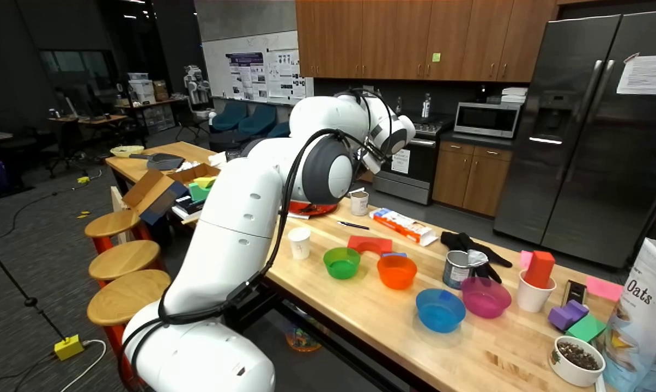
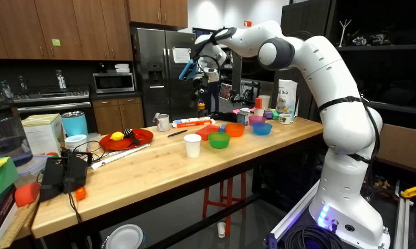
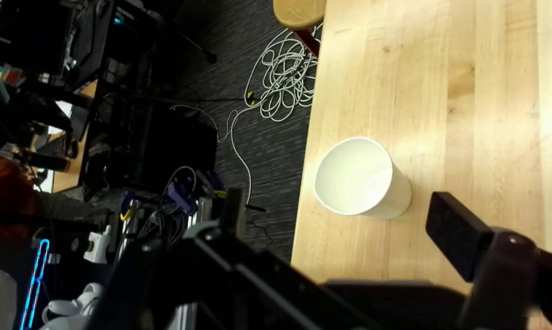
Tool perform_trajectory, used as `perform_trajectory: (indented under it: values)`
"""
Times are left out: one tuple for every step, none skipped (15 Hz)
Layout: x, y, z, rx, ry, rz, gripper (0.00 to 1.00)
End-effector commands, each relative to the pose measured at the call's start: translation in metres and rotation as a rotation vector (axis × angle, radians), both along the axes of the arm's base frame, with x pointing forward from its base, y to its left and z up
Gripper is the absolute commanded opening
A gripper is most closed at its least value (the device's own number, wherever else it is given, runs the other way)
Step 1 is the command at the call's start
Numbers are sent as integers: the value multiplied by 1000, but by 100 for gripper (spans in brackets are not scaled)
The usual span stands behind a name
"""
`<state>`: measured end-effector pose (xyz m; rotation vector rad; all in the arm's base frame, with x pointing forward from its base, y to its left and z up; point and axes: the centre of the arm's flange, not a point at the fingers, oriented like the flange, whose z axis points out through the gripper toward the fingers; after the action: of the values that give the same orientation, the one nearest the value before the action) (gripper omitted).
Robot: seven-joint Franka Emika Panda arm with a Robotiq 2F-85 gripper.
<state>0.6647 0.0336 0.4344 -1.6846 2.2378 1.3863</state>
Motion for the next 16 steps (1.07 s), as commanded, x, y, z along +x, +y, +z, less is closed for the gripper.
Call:
perform_trajectory:
  values:
    - [-16,-11,7,-99,87,-148,100]
    - [-16,-13,8,-124,112,-186,100]
    - [-15,-17,10,-148,137,-226,100]
    - [-15,-21,13,-170,158,-269,100]
    - [-15,-24,15,-192,183,-311,100]
    - [-14,-28,18,-215,205,-353,100]
    - [-13,-31,20,-237,229,-395,100]
    - [-12,-34,22,-260,256,-432,100]
    - [-10,-35,22,-283,287,-471,100]
    - [-8,-35,22,-304,326,-504,100]
    - [-5,-32,20,-307,397,-512,100]
    - [-1,-35,15,-282,321,-465,100]
    - [-2,-34,15,-297,349,-484,100]
    - [-2,-34,14,-305,364,-494,100]
    - [-2,-33,13,-309,372,-499,100]
    - [-3,-33,12,-310,377,-501,100]
